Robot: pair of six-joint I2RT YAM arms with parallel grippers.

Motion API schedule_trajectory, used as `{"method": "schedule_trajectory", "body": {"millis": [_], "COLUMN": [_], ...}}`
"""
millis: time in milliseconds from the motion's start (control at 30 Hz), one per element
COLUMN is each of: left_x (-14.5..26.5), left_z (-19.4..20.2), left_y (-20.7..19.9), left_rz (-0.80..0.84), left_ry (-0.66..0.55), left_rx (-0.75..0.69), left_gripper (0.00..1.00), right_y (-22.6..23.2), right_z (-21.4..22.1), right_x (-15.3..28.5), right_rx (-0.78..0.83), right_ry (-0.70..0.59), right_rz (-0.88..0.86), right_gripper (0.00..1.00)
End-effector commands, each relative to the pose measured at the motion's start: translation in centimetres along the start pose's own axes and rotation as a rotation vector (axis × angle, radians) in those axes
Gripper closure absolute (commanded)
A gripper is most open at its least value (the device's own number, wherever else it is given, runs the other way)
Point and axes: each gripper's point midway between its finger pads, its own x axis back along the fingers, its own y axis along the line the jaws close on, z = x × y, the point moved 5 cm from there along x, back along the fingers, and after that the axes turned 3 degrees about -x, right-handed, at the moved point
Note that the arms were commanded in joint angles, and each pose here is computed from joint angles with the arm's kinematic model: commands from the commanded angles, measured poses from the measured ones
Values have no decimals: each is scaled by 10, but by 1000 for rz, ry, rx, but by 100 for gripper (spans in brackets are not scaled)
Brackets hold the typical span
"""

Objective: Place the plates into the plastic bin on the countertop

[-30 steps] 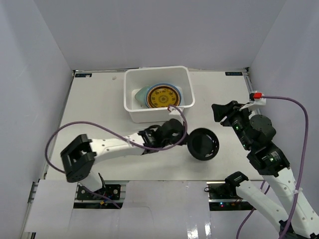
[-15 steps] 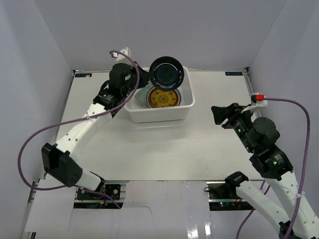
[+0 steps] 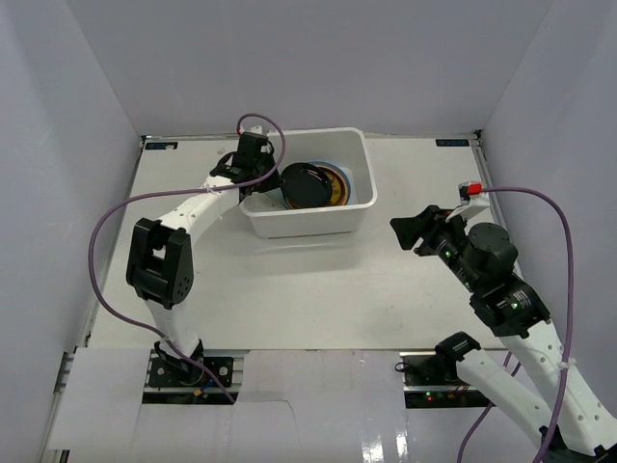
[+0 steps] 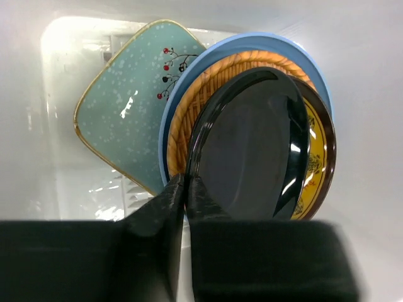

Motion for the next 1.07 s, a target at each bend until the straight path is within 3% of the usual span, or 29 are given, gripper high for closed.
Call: {"method": "schedule_trajectory", "body": {"millis": [0,33,133,200,333,433,500,533,600,633,700,733,900,1033], "left_x": [20,28,51,75,119,169,199,234,249,280,292,318,354,363], "left_z": [-24,-30,-47,-61,-79,-82,-75,-74,-53,-48,-30,-26,6,11], "left_y": [-15,-19,-28,-34,-40,-48,-55,-57,-50,-46,-33,-26,7,16], "left_rz": [54,66,104,125,163,252,350,410,448,483,468,479,441,410], "left_ry": [-72,-91,-149,-209,-290,-349,-360,-411,-405,-463,-473,-537,-668,-696], "left_rx": [-20,-25,-35,-52,-62,-53,-68,-78,-113,-125,-142,-148,-144,-116], "left_gripper": [75,60,41,2,2,2,2,2,2,2,2,2,2,2], "right_y": [10,10,11,12,15,17,19,20,21,21,17,11,3,-1], "right_z": [-4,-3,-1,-2,-8,-14,-26,-33,-50,-59,-79,-89,-108,-91], "right_x": [-5,-7,-11,-13,-12,-6,1,5,16,24,41,54,103,94], "right_rx": [-14,-13,-13,-16,-17,-3,11,19,45,52,86,84,64,48], "right_ry": [-23,-14,-9,-13,-21,-36,-73,-96,-152,-185,-250,-305,-493,-473], "right_rz": [-67,-67,-76,-81,-89,-85,-74,-71,-49,-33,33,86,111,82], "right_gripper": [39,39,37,37,33,22,5,8,10,10,10,10,10,10]}}
